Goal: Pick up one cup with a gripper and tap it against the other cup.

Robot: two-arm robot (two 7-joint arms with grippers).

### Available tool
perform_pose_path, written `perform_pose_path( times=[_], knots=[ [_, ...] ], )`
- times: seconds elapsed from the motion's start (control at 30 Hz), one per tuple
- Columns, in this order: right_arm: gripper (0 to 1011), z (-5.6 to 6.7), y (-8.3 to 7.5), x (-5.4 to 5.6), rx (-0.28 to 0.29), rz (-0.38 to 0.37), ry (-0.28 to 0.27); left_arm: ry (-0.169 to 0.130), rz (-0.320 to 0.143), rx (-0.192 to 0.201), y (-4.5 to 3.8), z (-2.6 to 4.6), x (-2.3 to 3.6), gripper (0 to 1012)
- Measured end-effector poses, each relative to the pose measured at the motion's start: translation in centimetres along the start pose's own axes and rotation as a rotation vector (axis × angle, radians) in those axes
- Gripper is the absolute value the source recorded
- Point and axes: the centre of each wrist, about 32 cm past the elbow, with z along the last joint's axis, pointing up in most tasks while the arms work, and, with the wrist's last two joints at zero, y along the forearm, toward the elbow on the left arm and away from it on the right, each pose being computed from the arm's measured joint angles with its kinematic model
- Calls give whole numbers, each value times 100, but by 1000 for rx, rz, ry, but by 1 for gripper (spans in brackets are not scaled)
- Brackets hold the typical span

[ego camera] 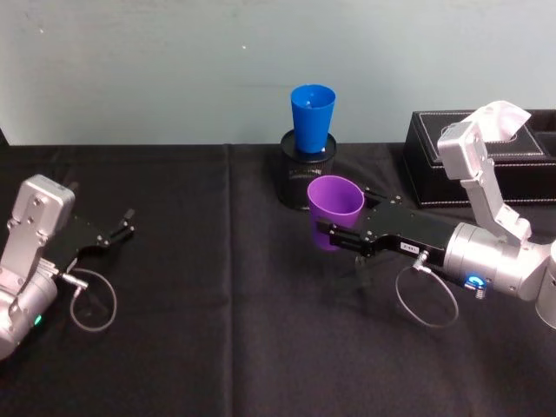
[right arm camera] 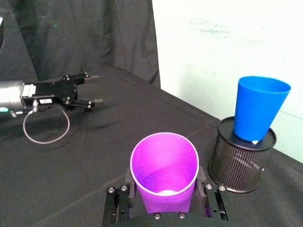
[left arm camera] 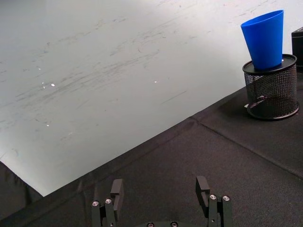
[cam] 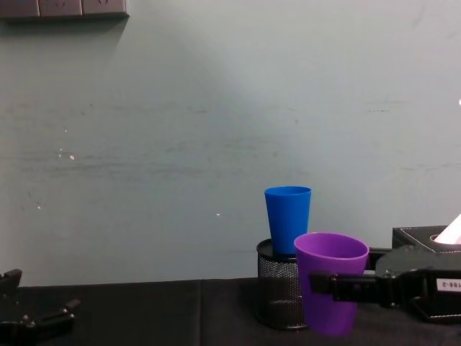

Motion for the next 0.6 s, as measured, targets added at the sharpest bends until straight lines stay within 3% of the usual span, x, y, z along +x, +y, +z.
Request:
perform_pose_path(
  times=[0.2, 0.6],
  knots=[
    [726, 51, 5, 1, 0, 0, 23, 0, 0, 0, 0, 0, 0, 1000],
    [726, 41, 11, 0, -1, 0, 28, 0, 0, 0, 0, 0, 0, 1000]
  ],
)
